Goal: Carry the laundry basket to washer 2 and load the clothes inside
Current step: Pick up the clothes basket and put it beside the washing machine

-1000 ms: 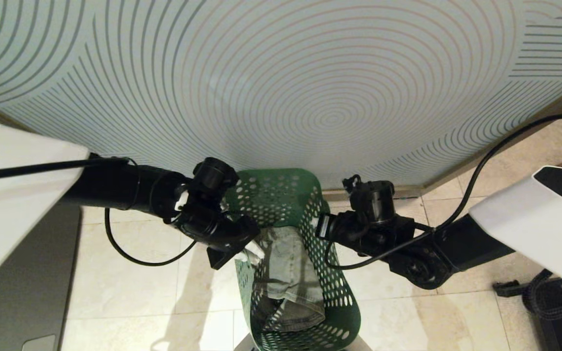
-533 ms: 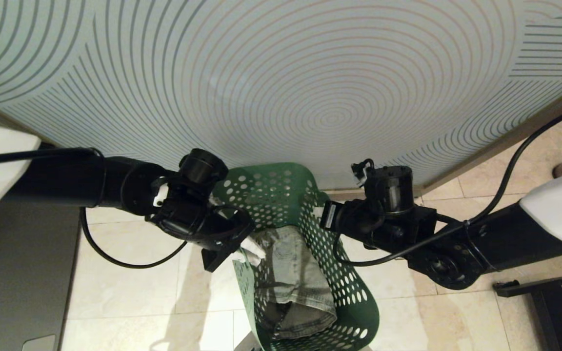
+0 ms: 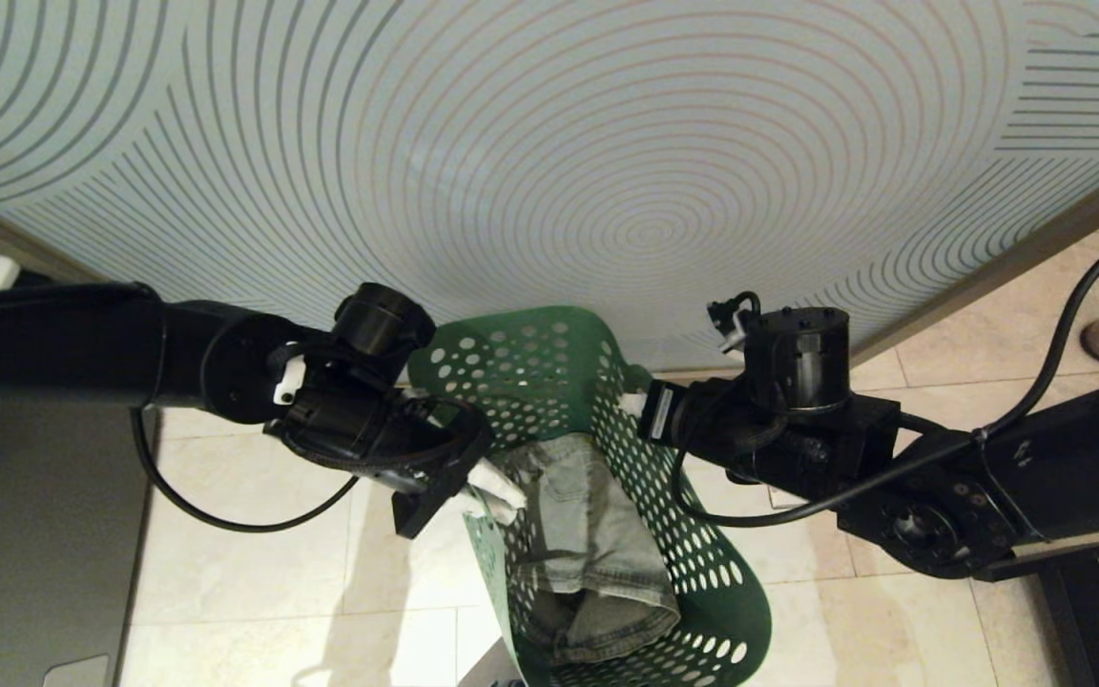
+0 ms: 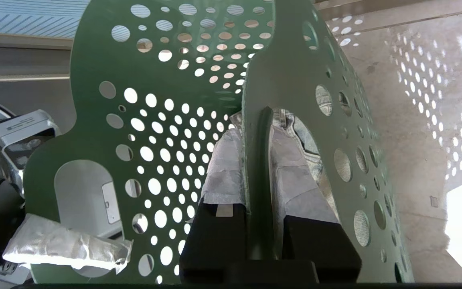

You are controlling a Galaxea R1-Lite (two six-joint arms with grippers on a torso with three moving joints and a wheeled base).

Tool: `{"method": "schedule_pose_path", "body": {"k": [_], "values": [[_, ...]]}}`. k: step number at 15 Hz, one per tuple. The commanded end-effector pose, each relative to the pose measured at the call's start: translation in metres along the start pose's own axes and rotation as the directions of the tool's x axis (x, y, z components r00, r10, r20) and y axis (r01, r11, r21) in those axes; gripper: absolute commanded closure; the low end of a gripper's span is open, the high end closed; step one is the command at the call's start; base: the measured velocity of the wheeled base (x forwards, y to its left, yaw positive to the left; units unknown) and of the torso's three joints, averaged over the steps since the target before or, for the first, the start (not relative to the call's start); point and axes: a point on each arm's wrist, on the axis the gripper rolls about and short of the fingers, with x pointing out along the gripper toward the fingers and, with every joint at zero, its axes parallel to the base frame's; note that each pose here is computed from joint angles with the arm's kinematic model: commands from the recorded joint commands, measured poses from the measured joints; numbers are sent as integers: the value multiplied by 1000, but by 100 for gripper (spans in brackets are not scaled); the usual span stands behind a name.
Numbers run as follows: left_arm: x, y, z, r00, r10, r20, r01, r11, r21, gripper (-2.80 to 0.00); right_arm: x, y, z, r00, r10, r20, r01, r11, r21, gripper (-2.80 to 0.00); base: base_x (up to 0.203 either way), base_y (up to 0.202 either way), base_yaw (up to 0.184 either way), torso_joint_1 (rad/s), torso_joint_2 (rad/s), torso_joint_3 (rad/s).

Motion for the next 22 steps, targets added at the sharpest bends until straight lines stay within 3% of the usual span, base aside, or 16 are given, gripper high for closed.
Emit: {"method": "schedule_pose_path", "body": {"k": [1,9,22], "values": [[1,-1,-2,1000,-4,-9,4,1000,-8,0,-6,3,4,1000,8,12,-8,1000,3,0,0,0,0,0,0,0],[29,-11,-16,998,-1,-67,3,999,32,0,-18,4,8,1000,-12,-8,12,1000,-9,0,0,0,0,0,0,0],[20,-26,-31,997,-41,-71,48,994,99,0,-32,5,10,1000,-13,-8,13,1000,-11,0,0,0,0,0,0,0]]}}
